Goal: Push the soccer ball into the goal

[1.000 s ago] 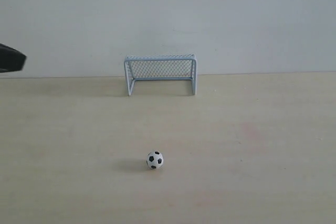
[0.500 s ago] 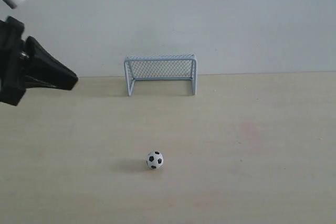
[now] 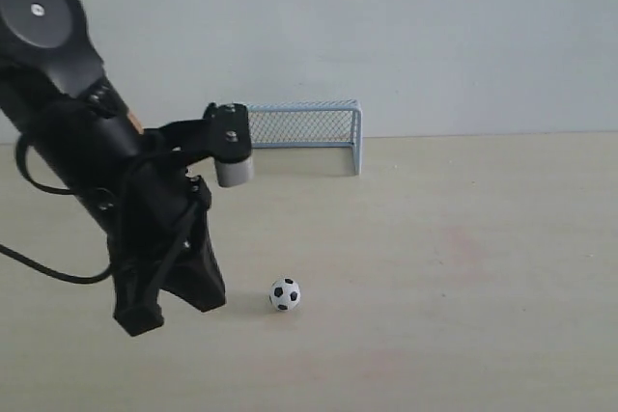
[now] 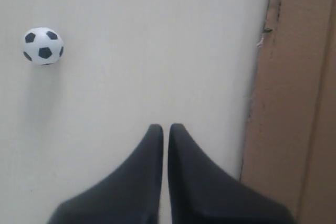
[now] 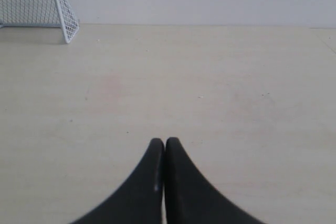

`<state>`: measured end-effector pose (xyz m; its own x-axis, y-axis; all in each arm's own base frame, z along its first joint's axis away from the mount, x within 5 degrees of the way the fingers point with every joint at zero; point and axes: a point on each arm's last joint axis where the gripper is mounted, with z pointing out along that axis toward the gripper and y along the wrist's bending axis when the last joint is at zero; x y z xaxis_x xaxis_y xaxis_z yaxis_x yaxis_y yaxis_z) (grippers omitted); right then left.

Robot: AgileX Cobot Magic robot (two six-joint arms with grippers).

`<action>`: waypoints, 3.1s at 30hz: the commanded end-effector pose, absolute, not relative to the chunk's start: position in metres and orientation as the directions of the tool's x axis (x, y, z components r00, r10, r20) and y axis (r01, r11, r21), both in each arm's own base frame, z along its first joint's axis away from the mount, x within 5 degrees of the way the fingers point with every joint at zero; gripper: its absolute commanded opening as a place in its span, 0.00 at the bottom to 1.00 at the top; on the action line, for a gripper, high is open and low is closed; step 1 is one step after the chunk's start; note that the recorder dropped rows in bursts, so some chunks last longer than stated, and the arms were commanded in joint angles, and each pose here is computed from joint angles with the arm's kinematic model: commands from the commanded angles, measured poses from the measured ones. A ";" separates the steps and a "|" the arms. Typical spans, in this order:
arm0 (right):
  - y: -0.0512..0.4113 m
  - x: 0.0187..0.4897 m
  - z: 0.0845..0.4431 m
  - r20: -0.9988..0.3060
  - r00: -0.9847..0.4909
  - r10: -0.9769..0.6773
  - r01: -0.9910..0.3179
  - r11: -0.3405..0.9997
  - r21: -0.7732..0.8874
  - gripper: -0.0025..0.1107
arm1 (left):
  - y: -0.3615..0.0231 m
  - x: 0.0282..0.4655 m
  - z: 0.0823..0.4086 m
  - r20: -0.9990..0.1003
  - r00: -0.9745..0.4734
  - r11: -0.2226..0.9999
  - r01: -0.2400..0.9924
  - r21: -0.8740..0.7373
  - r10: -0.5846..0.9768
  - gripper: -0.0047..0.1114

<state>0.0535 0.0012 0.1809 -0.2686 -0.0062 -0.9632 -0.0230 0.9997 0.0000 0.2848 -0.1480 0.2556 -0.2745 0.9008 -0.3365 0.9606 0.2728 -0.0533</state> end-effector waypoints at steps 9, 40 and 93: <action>0.001 0.053 0.182 -0.966 -0.258 -0.011 -0.020 1.000 -0.006 0.02 | -0.183 0.318 0.223 -0.267 -0.217 0.242 0.968 0.062 0.939 0.08; 0.001 0.053 0.182 -0.966 -0.258 -0.011 -0.020 1.000 -0.006 0.02 | -0.176 0.355 0.166 -0.368 -0.218 0.247 0.968 0.034 0.904 0.08; 0.001 0.053 0.182 -0.967 -0.253 -0.011 -0.020 1.000 -0.006 0.02 | -0.110 0.286 0.400 -0.831 0.059 0.742 0.418 0.524 0.553 0.08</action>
